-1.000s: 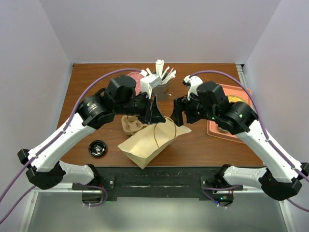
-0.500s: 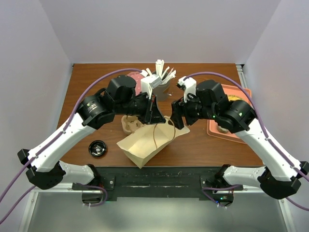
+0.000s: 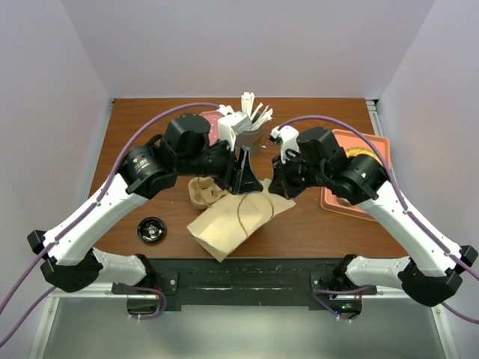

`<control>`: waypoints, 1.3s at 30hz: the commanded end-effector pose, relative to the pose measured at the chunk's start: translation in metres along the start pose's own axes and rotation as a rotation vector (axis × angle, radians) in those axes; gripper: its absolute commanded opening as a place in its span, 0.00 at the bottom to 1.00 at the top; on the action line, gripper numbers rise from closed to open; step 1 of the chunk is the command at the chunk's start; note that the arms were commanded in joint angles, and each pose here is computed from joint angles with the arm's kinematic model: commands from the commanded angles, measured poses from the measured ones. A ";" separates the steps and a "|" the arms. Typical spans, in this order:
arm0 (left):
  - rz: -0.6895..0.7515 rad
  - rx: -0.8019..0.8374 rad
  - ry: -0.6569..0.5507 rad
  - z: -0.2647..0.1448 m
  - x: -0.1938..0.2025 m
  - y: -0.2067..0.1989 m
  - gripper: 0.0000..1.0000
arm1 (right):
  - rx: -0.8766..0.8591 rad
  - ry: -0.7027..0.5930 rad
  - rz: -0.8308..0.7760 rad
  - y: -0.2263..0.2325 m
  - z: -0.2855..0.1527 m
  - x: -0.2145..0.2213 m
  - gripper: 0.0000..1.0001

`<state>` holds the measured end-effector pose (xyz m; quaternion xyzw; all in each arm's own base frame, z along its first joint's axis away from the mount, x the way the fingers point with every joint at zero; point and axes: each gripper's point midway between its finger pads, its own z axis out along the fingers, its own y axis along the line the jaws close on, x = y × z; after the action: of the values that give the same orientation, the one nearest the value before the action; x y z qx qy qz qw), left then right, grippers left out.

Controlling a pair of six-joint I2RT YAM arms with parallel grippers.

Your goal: Pack the takeout coffee

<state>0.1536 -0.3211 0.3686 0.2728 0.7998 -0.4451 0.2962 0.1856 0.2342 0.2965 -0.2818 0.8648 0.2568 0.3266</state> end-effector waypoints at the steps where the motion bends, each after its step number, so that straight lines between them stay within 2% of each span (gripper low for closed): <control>1: 0.042 -0.076 -0.132 -0.014 -0.041 -0.002 0.66 | 0.047 0.011 0.069 -0.006 -0.016 0.013 0.00; 6: 0.040 -0.288 -0.219 -0.022 -0.078 0.025 0.72 | 0.155 0.073 0.117 -0.022 -0.029 0.034 0.00; 9: -0.038 -0.460 -0.250 -0.028 -0.089 0.058 0.72 | 0.243 0.078 0.156 -0.036 -0.038 0.041 0.00; 12: -0.191 -0.641 -0.246 -0.042 -0.079 0.109 0.64 | 0.327 0.066 0.179 -0.050 -0.041 0.046 0.00; 13: -0.265 -0.713 -0.231 -0.046 -0.068 0.137 0.63 | 0.352 0.071 0.187 -0.055 -0.037 0.051 0.00; 19: -0.410 -0.962 -0.255 -0.070 -0.022 0.197 0.65 | 0.433 -0.016 0.216 -0.070 -0.035 0.040 0.00; 23: -0.485 -0.982 -0.264 -0.068 0.005 0.214 0.65 | 0.458 -0.111 0.228 -0.076 -0.037 0.027 0.00; 29: -0.573 -0.997 -0.242 -0.062 0.038 0.240 0.61 | 0.508 -0.177 0.243 -0.087 -0.034 0.019 0.00; 35: -0.637 -1.030 -0.183 -0.045 0.046 0.256 0.63 | 0.536 -0.157 0.249 -0.090 -0.029 0.020 0.00; 39: -0.645 -1.008 -0.186 -0.031 0.051 0.267 0.64 | 0.535 -0.142 0.264 -0.090 -0.025 0.024 0.00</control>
<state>0.2826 -0.1550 0.2013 -0.1740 0.9375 -0.0742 0.2921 0.2102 0.1464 0.2665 -0.0812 0.9128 0.0770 0.3928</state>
